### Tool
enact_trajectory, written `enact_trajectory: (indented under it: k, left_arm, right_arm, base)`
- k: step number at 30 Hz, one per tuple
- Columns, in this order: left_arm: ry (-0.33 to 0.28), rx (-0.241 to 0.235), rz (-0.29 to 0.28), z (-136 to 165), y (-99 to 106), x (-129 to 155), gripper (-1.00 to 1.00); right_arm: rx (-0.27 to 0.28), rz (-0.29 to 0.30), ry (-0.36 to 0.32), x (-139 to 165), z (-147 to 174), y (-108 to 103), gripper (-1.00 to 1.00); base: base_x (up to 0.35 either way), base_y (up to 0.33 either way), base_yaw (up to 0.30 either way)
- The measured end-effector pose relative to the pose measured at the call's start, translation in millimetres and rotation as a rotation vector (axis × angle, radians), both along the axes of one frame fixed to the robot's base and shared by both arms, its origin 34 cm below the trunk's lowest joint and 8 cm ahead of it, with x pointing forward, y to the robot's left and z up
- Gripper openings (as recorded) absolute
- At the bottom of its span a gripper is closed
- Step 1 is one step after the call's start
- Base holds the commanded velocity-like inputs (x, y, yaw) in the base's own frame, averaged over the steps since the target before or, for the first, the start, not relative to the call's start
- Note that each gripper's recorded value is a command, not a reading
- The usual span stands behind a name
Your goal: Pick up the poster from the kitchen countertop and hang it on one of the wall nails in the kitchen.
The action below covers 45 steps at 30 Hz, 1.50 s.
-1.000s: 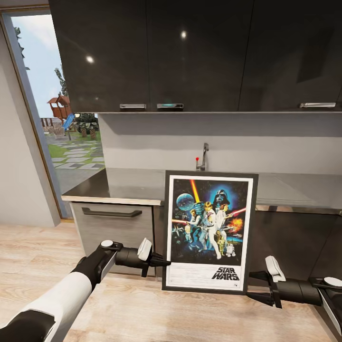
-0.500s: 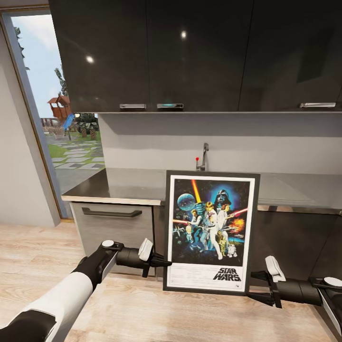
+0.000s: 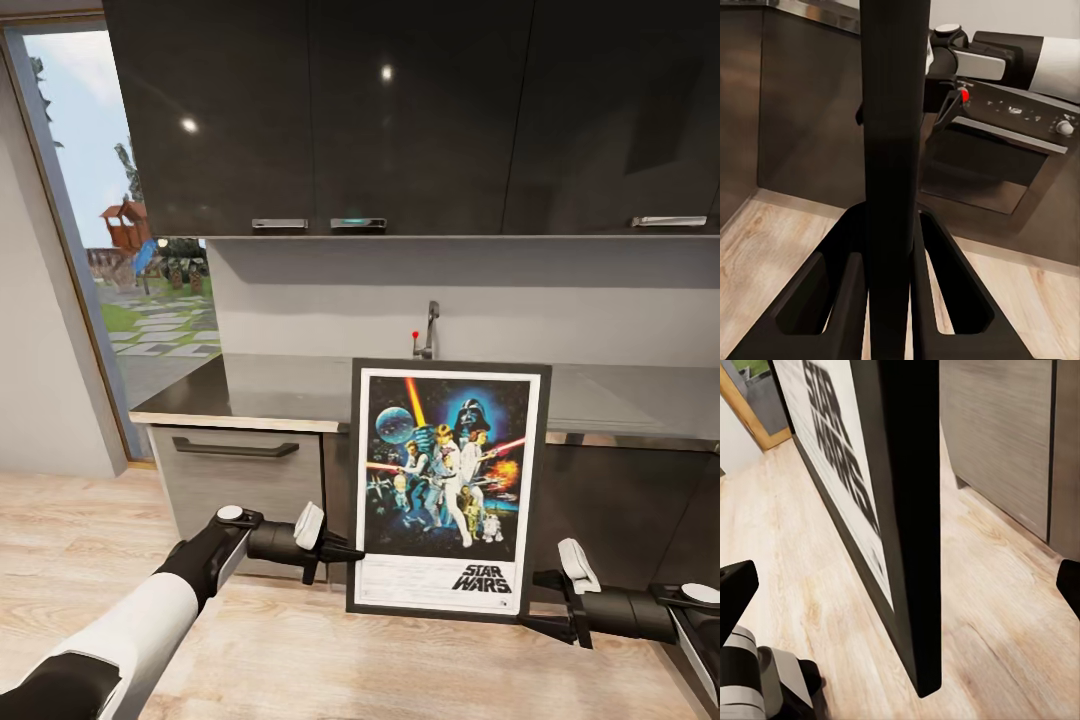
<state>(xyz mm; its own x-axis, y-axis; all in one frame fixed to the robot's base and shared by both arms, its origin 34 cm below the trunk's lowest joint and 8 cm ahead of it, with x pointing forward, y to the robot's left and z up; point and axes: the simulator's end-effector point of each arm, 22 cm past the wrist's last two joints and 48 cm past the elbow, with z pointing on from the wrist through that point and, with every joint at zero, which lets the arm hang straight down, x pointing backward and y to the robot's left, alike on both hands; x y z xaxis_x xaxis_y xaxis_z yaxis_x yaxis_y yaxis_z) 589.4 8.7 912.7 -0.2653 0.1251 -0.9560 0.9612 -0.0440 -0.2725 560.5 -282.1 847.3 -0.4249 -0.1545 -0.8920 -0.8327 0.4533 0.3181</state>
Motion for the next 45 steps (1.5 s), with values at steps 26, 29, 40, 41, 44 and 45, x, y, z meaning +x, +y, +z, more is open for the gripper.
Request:
enact_trajectory:
  k: [26, 29, 40, 41, 44, 45]
  left_arm:
    - [0.001, 0.0, 0.0, -0.1, 0.0, 0.0, -1.0]
    - [0.001, 0.0, 0.0, -0.2, 0.2, 0.0, -1.0]
    - [0.001, 0.0, 0.001, -0.2, 0.5, 0.2, -1.0]
    - [-0.002, 0.0, -0.001, -0.3, 0.6, -0.1, -1.0]
    - [-0.003, -0.002, -0.012, 0.3, 1.3, -2.6, -1.0]
    - [-0.003, -0.003, -0.014, 0.5, 1.3, -2.9, -1.0]
  right_arm:
    - [-0.008, 0.011, -0.038, 0.7, 0.7, 1.4, 1.0]
    - [-0.008, 0.011, -0.038, 0.7, 0.8, 1.4, 1.0]
    - [-0.007, 0.011, -0.039, 0.8, 1.1, 1.5, -1.0]
    - [-0.011, 0.009, -0.042, 1.4, 0.5, 0.7, -1.0]
    - [-0.015, 0.006, -0.042, 1.9, 0.0, -0.7, -1.0]
    - [-0.016, 0.005, -0.041, 1.8, 0.2, -1.2, -1.0]
  base:
    - [0.0, 0.0, 0.0]
    - [0.0, 0.0, 0.0]
    - [0.0, 0.0, 0.0]
    - [0.0, 0.0, 0.0]
    - [0.0, 0.0, 0.0]
    - [0.0, 0.0, 0.0]
